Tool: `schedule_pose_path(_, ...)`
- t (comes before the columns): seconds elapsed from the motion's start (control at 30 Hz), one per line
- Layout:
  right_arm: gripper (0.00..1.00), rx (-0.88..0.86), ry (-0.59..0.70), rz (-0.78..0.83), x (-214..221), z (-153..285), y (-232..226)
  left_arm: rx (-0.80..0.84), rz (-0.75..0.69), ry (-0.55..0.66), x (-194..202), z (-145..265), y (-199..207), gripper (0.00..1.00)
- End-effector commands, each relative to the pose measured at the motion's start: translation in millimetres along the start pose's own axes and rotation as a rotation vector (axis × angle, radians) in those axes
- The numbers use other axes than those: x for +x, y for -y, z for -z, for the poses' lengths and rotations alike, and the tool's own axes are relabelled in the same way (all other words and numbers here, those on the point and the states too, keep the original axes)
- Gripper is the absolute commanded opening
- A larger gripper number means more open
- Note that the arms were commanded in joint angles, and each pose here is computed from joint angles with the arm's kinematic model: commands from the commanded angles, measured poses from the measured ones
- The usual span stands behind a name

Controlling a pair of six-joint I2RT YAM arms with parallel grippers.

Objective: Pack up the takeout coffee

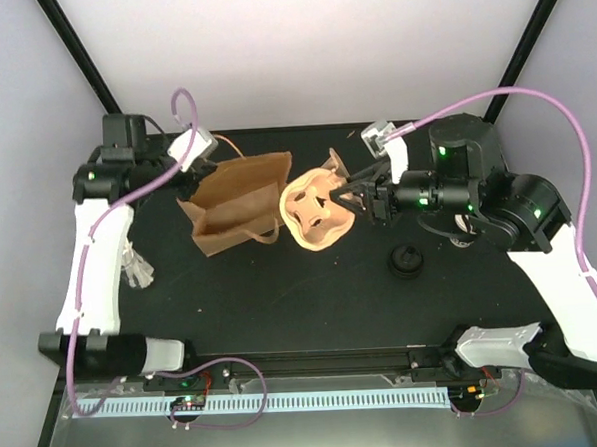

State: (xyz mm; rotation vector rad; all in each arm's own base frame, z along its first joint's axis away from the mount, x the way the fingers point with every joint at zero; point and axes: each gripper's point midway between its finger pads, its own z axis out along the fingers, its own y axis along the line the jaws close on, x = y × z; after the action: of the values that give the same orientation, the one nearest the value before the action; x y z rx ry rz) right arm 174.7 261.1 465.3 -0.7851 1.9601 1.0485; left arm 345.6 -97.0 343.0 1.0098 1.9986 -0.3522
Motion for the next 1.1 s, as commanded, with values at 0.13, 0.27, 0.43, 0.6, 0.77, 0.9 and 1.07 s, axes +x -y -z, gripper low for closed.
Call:
schedule_pose_path(0.13,0.36,0.043,0.040,0.001,14.2,7.1,10.9,-0.185,-0.182,0.192,-39.7,36.5,61.0,0.01)
schedule_pose_path(0.27,0.36,0.028,0.041,-0.006,25.8,9.1,10.5,-0.143,-0.189,0.224,-34.7,32.6,93.6,0.02)
schedule_pose_path(0.43,0.37,-0.016,0.047,-0.013,38.6,11.8,5.4,-0.095,-0.202,0.248,-24.9,29.0,123.5,0.01)
schedule_pose_path(0.6,0.37,-0.092,0.095,-0.006,39.5,22.3,-9.2,-0.079,-0.205,0.281,-26.0,32.7,140.5,0.02)
schedule_pose_path(0.77,0.37,-0.226,0.115,-0.038,38.6,20.9,-28.9,-0.074,-0.202,0.281,-28.2,30.7,148.3,0.02)
schedule_pose_path(0.9,0.37,-0.331,0.159,-0.078,36.1,18.2,-42.5,-0.073,-0.190,0.271,-28.9,26.7,150.7,0.02)
schedule_pose_path(1.07,0.37,-0.363,0.155,-0.096,35.4,8.6,-48.8,-0.075,-0.165,0.260,-32.7,24.7,150.6,0.02)
